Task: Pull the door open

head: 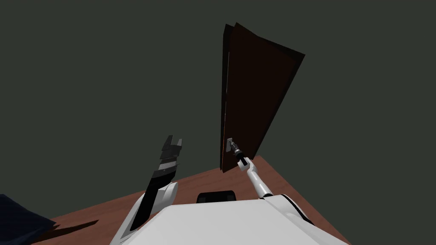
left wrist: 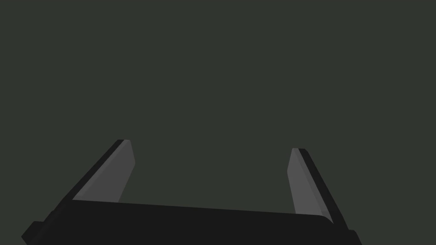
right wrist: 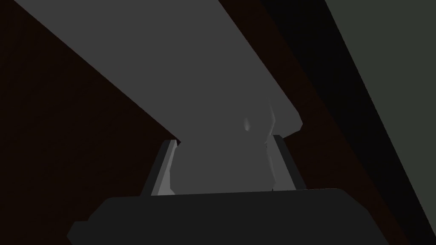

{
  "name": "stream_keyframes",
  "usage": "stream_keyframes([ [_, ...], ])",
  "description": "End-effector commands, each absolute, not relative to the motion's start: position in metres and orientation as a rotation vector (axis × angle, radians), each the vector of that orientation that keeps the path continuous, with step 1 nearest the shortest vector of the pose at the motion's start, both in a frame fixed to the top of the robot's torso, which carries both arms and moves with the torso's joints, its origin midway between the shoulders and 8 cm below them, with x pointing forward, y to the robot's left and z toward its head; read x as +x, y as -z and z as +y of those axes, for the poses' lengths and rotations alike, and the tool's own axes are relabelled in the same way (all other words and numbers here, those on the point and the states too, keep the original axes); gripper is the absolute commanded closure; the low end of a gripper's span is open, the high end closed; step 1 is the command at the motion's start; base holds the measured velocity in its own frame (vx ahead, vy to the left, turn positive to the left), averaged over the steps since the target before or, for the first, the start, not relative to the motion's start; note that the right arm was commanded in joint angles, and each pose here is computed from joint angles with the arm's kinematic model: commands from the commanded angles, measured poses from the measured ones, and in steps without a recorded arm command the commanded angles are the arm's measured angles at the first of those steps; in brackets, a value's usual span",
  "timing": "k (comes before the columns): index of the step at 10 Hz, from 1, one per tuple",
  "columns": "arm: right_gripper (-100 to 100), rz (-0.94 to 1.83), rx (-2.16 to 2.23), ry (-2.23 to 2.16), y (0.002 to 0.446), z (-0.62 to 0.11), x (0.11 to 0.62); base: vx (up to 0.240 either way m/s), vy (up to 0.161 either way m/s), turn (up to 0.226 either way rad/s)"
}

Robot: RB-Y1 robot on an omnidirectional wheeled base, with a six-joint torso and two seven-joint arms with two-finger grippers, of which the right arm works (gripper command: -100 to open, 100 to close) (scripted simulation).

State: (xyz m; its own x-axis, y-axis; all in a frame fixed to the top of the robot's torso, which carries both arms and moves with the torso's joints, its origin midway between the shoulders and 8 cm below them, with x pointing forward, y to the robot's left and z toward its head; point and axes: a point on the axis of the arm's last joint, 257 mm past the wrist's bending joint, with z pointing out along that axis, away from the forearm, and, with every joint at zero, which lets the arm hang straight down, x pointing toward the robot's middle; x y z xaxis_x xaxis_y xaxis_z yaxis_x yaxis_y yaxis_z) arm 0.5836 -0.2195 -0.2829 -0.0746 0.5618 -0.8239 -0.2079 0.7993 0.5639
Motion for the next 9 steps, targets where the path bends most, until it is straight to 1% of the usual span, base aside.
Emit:
stream_keyframes([
  [1,100,1.518,0.332,-0.706,0.286,-0.207,0.581,-0.042,-0.050,0.072],
  [3,100,1.494,0.432,-0.776,0.284,-0.215,0.583,-0.054,-0.047,0.122],
  [6,100,1.477,0.498,-0.827,0.283,-0.219,0.583,-0.054,-0.036,0.082],
  [8,100,1.443,0.601,-0.897,0.281,-0.228,0.585,-0.054,-0.053,0.169],
  [9,100,1.440,0.614,-0.910,0.281,-0.228,0.585,-0.056,-0.048,0.052],
])
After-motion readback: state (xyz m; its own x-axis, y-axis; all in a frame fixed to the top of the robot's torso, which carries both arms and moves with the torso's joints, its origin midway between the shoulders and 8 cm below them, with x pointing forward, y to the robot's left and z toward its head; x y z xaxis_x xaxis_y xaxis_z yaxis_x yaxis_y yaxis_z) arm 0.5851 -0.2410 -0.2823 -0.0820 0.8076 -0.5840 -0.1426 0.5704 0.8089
